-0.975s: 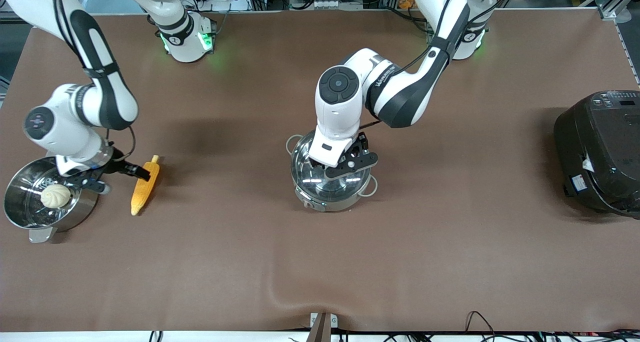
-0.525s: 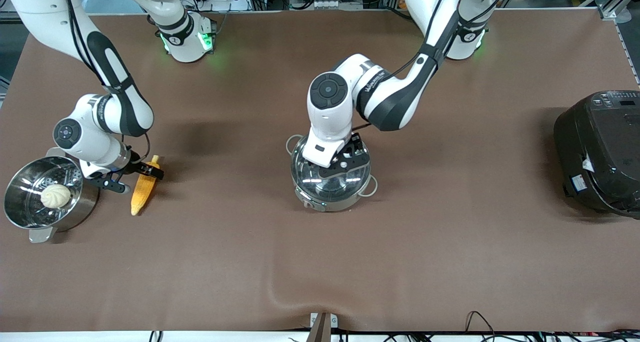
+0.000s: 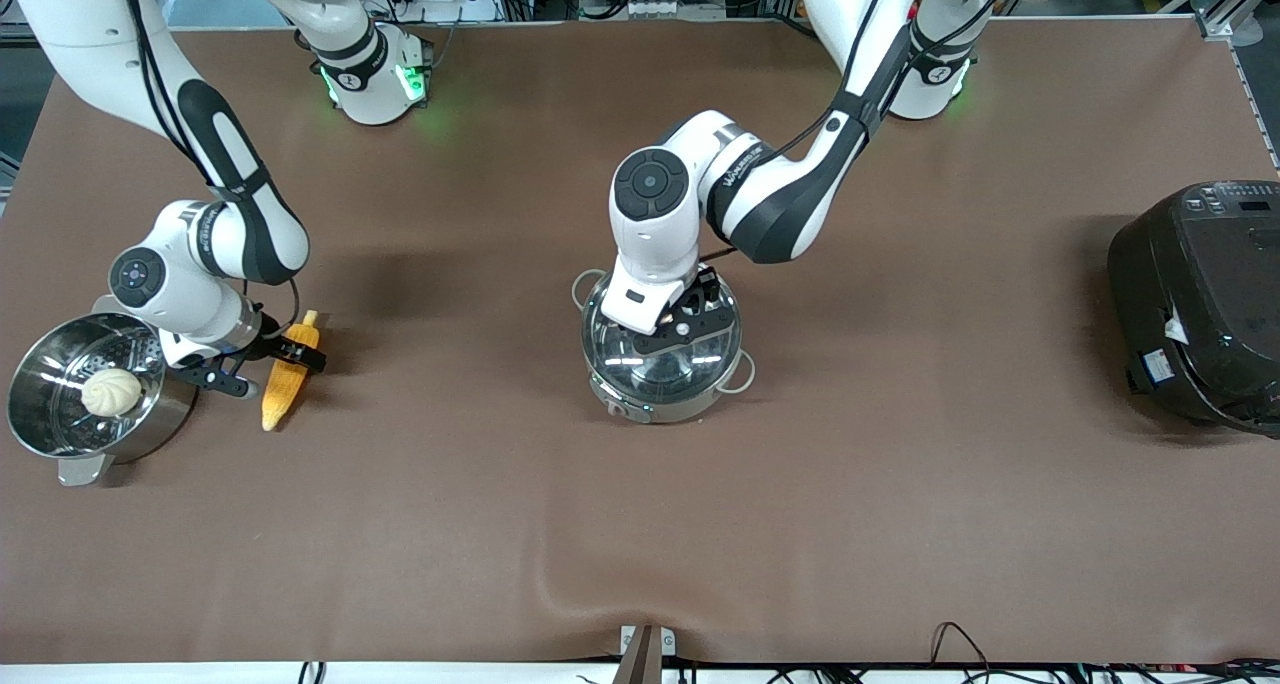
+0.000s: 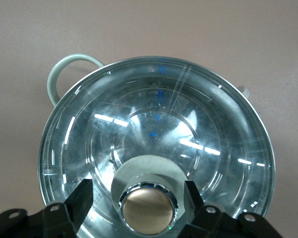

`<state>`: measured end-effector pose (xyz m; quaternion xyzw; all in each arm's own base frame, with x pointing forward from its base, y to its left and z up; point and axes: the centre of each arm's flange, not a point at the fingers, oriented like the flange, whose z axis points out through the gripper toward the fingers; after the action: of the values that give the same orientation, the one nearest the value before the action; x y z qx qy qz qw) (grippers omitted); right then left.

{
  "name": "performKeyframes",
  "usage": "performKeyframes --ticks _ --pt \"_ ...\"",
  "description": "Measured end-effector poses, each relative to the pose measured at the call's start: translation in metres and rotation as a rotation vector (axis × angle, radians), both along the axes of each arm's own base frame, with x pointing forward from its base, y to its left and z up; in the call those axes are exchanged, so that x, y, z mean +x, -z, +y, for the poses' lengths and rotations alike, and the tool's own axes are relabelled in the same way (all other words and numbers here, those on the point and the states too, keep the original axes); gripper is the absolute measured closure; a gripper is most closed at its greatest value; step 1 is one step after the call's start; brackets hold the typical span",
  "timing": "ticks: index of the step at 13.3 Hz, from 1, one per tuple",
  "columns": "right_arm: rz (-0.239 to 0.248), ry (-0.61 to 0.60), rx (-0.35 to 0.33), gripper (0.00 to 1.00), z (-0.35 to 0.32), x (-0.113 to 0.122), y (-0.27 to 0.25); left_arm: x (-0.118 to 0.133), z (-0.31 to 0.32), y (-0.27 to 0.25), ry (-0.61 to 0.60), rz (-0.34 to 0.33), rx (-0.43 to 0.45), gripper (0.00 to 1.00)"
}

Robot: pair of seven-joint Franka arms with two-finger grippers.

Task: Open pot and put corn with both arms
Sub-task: 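Carry the corn with the right gripper while the left gripper grasps the lid knob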

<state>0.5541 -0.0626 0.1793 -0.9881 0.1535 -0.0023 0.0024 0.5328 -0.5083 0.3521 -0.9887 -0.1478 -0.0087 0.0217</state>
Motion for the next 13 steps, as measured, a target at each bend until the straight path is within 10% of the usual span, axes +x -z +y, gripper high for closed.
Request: performKeyframes --ticks 2,7,13 --pt "0.004 0.0 -0.001 0.09 0.0 0.0 0.008 0.0 0.0 0.0 0.0 0.0 0.0 0.22" --pt "-0.001 -0.002 0.0 0.58 0.0 0.01 0.001 -0.001 -0.001 0.001 0.001 0.001 0.001 0.27" --pt "0.126 -0.027 0.041 0.86 0.013 0.048 -0.086 -0.003 -0.003 0.001 0.006 0.003 -0.001 0.32"
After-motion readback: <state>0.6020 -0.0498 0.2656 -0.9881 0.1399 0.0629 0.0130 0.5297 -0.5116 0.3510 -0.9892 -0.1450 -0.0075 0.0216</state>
